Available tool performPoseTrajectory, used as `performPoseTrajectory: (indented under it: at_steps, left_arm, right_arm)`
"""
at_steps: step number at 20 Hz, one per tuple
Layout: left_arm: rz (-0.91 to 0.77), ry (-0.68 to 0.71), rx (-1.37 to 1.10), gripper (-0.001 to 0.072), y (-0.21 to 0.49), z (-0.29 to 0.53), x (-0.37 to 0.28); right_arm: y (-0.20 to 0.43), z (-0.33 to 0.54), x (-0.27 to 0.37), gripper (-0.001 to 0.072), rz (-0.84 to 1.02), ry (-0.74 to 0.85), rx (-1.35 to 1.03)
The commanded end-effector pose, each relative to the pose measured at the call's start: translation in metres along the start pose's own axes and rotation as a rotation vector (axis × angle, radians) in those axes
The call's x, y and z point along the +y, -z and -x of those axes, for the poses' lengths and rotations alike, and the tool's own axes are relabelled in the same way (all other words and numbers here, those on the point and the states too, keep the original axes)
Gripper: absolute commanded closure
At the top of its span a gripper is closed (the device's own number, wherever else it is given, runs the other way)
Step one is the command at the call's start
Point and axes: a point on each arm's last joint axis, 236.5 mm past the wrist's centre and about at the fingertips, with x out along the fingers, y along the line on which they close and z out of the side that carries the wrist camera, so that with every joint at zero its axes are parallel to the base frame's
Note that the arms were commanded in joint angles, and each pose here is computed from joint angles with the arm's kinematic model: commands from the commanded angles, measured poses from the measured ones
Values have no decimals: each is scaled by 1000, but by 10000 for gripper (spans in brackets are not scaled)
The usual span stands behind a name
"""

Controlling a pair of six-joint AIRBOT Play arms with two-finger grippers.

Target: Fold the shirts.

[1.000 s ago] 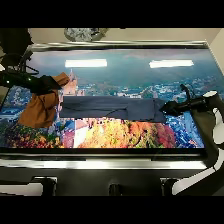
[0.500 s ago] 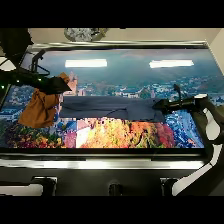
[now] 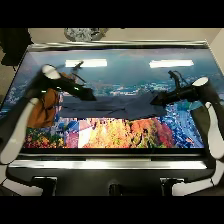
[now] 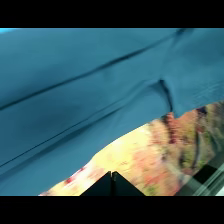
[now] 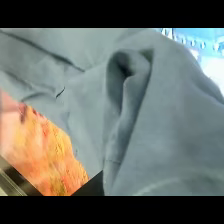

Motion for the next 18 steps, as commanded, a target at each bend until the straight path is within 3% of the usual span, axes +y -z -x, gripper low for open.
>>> performPoseTrajectory:
  at_steps: [1,9,16,18]
  left_arm:
    - [8,114,17,684,4,-82,-56]
    - [246,373,-31,685,5,-179,-139]
    - [276,407,6,687,24,-207,-159]
    - [198,402,-30,691,8,-178,-149]
  right_arm:
    - [15,45,38,670,60,133,13]
    - [52,109,103,670,98,196,-10]
    - [50,120,113,670,109,208,-62]
    - [43,111,104,671,94,200,-56]
